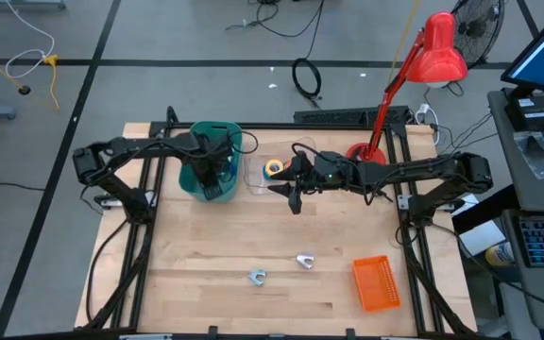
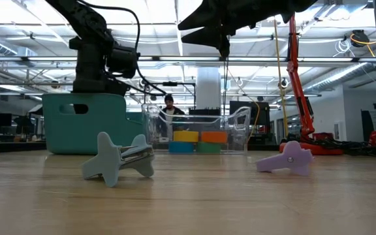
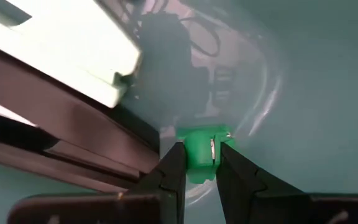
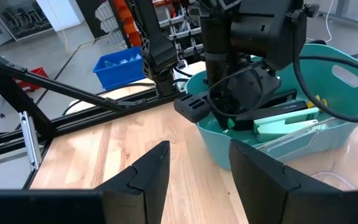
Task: Pick and place Stapler, Stapler remover, tape
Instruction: Put the green stapler remover into the green bin, then put the purple stapler remover into the orange bin
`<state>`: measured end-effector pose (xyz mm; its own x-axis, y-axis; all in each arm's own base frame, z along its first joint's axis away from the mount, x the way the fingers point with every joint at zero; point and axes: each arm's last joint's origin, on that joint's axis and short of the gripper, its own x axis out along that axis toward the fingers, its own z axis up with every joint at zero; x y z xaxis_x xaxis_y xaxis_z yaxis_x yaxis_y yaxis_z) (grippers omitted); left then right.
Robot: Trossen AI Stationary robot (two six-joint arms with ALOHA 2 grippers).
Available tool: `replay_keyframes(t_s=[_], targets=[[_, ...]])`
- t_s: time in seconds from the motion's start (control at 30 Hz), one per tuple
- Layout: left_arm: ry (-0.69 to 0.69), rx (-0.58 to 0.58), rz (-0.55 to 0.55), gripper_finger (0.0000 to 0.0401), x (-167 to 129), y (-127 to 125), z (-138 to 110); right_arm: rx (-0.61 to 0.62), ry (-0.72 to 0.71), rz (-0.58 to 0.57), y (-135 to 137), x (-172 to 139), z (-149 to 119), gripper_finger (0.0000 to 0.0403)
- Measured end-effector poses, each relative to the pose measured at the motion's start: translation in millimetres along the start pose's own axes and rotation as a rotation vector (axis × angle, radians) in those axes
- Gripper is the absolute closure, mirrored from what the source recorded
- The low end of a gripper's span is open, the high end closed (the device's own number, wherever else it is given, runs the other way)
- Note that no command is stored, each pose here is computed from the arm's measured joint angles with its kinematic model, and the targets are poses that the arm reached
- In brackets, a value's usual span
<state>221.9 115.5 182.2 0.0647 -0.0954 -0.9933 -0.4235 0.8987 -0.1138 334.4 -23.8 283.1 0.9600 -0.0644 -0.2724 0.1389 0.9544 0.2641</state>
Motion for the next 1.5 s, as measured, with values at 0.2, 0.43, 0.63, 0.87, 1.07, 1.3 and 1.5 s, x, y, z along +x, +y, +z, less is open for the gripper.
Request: replay_keyframes(t_s=[0.2,0.43,0.63,0.87,1.07,1.3,1.5], targets=[[-0.006,0.001,-0.012,0.0311,0.0,-0.3,0.5,0.0,0.0,0.0,0.0,0.0,0.0,0.0241],[-0.024,-0.002,-0.016,0.0242,0.0,-0.4,2.3,0.0,0.0,0.001,0.4,0.0,-0.1,0.0241],[-0.013,-0.034,-0.016,0.0207,-0.6,-0.4,1.5,0.0,0.0,0.001,0.4,0.0,-0.1,0.0241],[0.012,-0.084,0.017,0.0202,-39.9,-3.0,9.4,-0.005,0.006,0.03,1.3,0.0,-0.1,0.0243],[-0.184,-0.058,0.03,0.0208,-104.2,-12.4,19.9,-0.037,0.044,0.145,4.4,-0.3,-1.8,0.0244],[-0.563,-0.038,0.02,0.0204,-176.1,-37.9,-4.3,-0.03,0.143,0.309,13.2,-6.4,-6.6,0.0247],[-0.777,0.046,-0.091,0.0208,-197.7,-80.3,-41.3,0.013,0.44,0.373,33.9,-28.9,-29.5,0.0248]])
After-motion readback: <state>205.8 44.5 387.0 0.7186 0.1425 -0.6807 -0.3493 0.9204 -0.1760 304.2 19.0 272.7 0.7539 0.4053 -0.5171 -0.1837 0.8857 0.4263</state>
